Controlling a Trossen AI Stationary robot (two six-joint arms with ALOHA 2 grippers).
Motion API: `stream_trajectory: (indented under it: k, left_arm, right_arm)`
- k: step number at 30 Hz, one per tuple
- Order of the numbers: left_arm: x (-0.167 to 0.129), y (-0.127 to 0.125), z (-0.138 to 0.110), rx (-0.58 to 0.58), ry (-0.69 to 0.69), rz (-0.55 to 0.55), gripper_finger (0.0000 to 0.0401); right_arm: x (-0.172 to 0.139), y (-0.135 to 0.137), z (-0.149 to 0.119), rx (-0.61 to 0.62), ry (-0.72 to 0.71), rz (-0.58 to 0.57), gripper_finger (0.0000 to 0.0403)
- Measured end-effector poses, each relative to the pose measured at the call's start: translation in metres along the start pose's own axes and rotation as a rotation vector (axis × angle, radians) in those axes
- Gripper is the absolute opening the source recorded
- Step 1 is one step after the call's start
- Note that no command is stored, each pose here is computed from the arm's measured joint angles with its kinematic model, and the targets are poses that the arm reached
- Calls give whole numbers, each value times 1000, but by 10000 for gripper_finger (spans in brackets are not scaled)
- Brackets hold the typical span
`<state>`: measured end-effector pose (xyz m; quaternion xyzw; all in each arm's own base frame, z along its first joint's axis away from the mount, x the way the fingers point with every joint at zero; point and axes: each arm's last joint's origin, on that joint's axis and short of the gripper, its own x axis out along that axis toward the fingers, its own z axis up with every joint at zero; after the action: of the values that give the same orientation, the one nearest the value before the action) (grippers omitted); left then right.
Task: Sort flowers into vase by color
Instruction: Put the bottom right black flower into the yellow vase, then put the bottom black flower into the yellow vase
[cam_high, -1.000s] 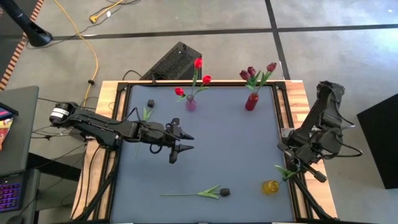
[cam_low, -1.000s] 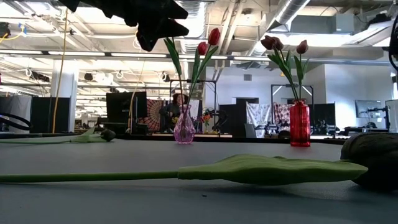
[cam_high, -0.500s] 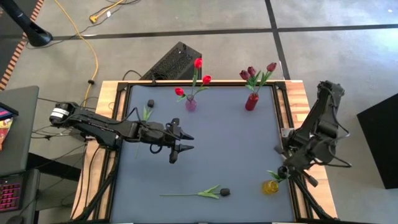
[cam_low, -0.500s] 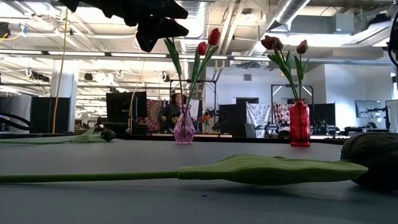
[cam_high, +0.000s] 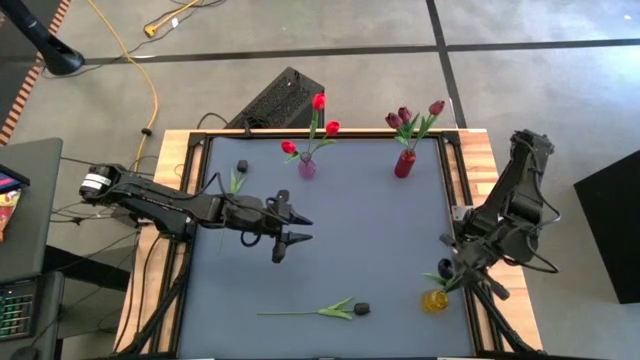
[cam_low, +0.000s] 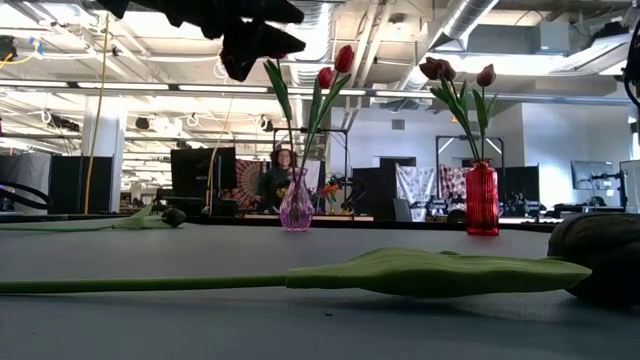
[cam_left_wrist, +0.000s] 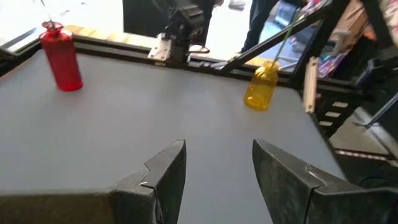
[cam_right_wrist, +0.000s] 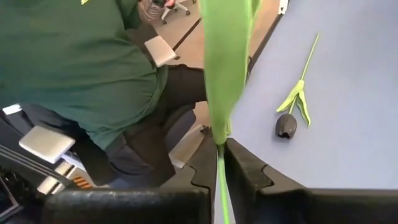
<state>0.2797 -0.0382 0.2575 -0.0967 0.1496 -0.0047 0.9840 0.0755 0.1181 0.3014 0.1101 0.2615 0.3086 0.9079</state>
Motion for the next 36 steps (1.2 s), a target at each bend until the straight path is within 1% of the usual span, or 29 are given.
stream_trajectory:
  k: [5,14,22,26,30,34,36]
  left_arm:
    - [0,-2,3,-2,-22,-41,173]
    - [0,-2,3,-2,-24,-43,173]
    - [0,-2,4,-3,-36,-45,173]
    - [0,-3,6,-2,-58,-51,173]
    - [0,-3,7,-3,-66,-52,173]
    - [0,-3,7,-13,-66,-52,173]
    - [0,-3,7,-15,-66,-52,173]
  right_arm:
    - [1,-3,0,63,6,-23,61]
    - [1,-8,-4,171,54,-64,62]
    - [2,-10,-3,312,95,-18,62]
    - [2,-11,-3,348,122,12,66]
    - [2,-13,-3,358,150,23,96]
    - [2,-16,-6,372,216,31,149]
    - [2,-16,-7,355,246,59,177]
